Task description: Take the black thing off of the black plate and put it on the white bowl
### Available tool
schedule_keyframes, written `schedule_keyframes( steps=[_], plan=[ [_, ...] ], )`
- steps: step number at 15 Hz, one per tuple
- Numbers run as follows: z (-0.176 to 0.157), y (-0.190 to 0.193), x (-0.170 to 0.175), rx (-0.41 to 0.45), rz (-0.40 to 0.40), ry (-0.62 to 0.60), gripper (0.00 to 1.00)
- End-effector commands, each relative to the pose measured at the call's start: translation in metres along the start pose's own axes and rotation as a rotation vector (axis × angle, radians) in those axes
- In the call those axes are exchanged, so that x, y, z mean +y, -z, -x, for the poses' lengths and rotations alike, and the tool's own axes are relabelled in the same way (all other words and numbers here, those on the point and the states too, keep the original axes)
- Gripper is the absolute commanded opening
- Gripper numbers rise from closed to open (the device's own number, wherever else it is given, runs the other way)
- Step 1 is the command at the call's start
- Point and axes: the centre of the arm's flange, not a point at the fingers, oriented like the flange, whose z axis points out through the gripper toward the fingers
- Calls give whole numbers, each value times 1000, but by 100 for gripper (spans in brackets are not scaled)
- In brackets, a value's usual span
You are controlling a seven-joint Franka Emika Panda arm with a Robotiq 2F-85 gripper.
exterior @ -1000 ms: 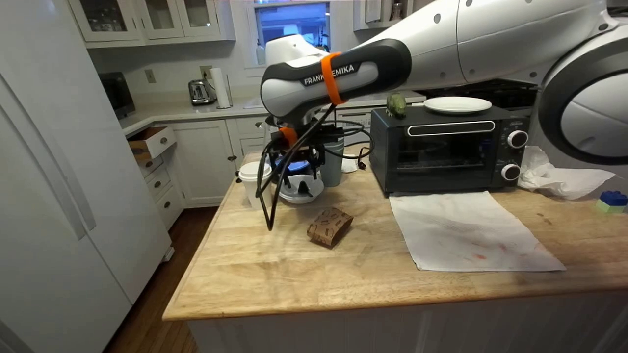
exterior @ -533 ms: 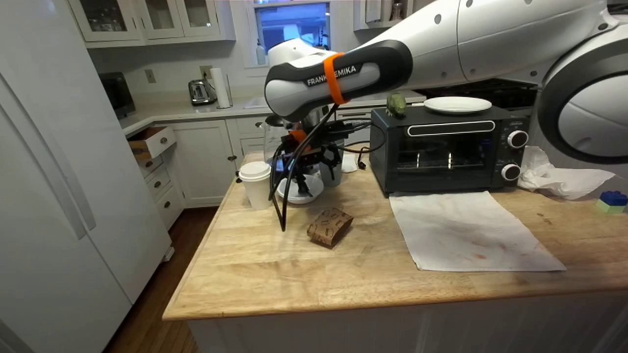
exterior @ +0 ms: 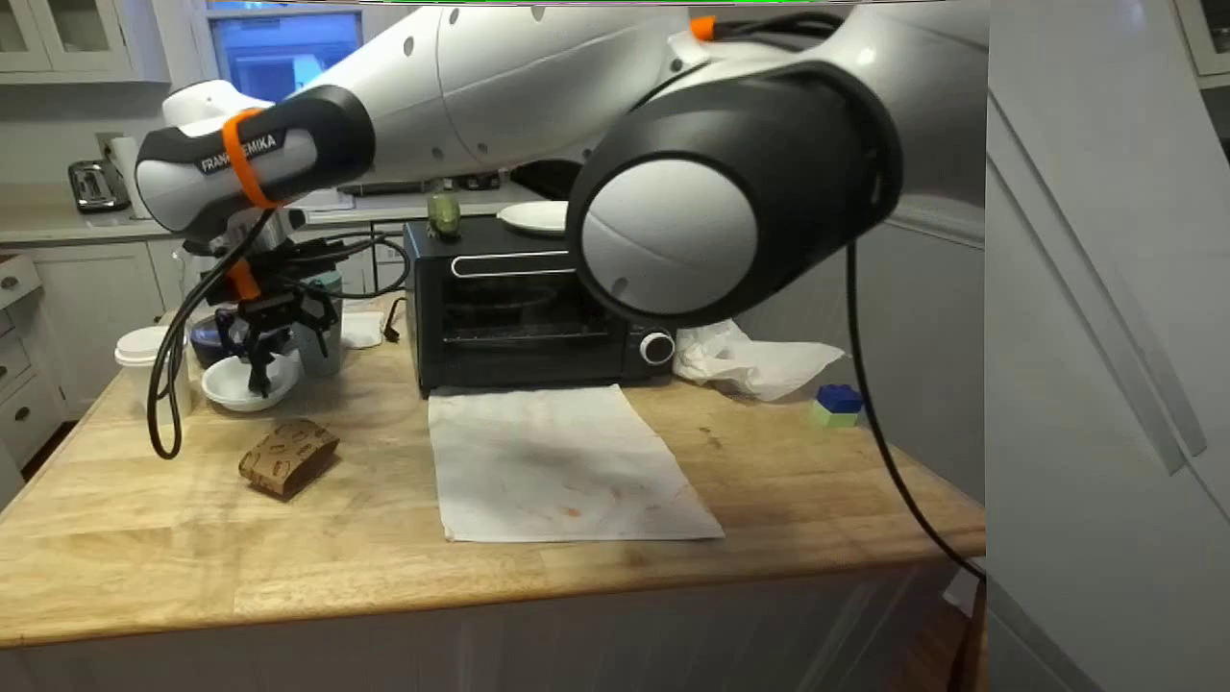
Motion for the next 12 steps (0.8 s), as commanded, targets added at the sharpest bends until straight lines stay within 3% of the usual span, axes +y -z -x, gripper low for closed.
schedule_keyframes(
  steps=[1,7,12],
  plan=[
    [-28,1,-18,-4,-28,34,100],
    [-27,5,-22,1,-52,45,100],
    [4,85,3,-77,-45,47,100]
  ],
)
